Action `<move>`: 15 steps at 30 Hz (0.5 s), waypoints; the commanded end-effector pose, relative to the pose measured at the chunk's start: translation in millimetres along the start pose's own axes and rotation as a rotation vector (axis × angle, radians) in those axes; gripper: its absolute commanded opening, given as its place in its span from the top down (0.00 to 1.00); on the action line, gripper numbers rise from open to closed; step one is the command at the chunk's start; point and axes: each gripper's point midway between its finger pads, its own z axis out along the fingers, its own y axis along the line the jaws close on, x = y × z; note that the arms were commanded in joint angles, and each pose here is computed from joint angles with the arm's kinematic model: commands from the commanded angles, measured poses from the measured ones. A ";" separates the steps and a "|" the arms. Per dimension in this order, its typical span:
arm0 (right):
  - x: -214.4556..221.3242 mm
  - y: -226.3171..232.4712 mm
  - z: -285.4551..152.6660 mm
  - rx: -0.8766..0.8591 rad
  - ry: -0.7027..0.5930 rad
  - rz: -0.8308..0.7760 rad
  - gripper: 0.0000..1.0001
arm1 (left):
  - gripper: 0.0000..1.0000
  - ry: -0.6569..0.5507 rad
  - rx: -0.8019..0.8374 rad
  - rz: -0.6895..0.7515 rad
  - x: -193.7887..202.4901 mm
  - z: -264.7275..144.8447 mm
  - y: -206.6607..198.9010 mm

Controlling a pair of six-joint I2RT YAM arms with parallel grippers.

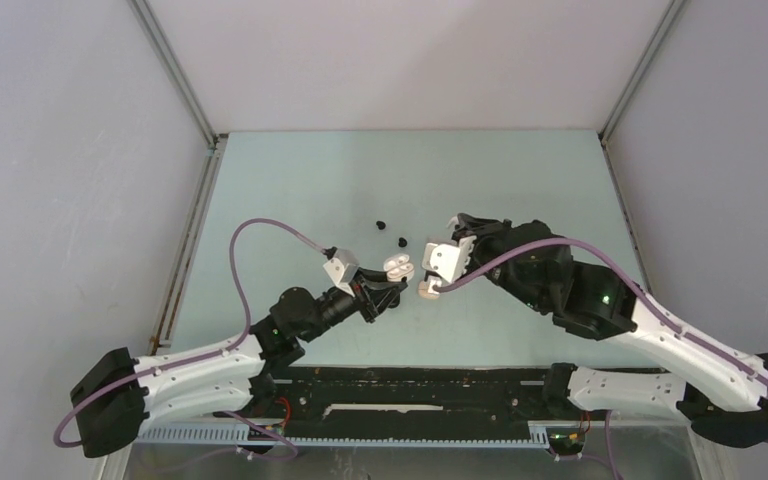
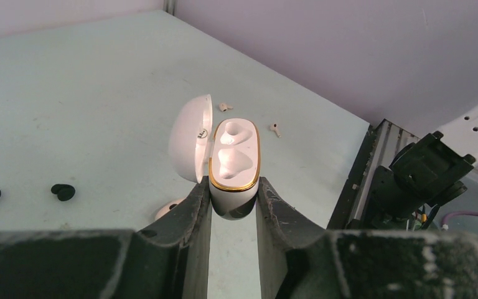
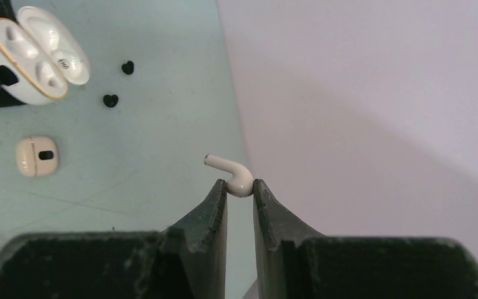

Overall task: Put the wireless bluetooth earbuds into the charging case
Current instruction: Place the earbud in the charging case.

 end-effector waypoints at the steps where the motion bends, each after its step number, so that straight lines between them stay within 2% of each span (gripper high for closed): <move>1: -8.7 -18.9 9.6 0.082 0.028 -0.098 1.00 | 1.00 -0.093 0.008 0.035 -32.9 12.7 -9.4; 6: -35.1 -8.3 17.1 0.076 -0.041 -0.216 1.00 | 1.00 -0.093 0.024 0.001 -36.6 16.7 -17.6; 15: -69.2 29.8 8.8 0.105 -0.266 -0.468 1.00 | 1.00 -0.110 0.025 0.034 -39.1 10.0 -18.6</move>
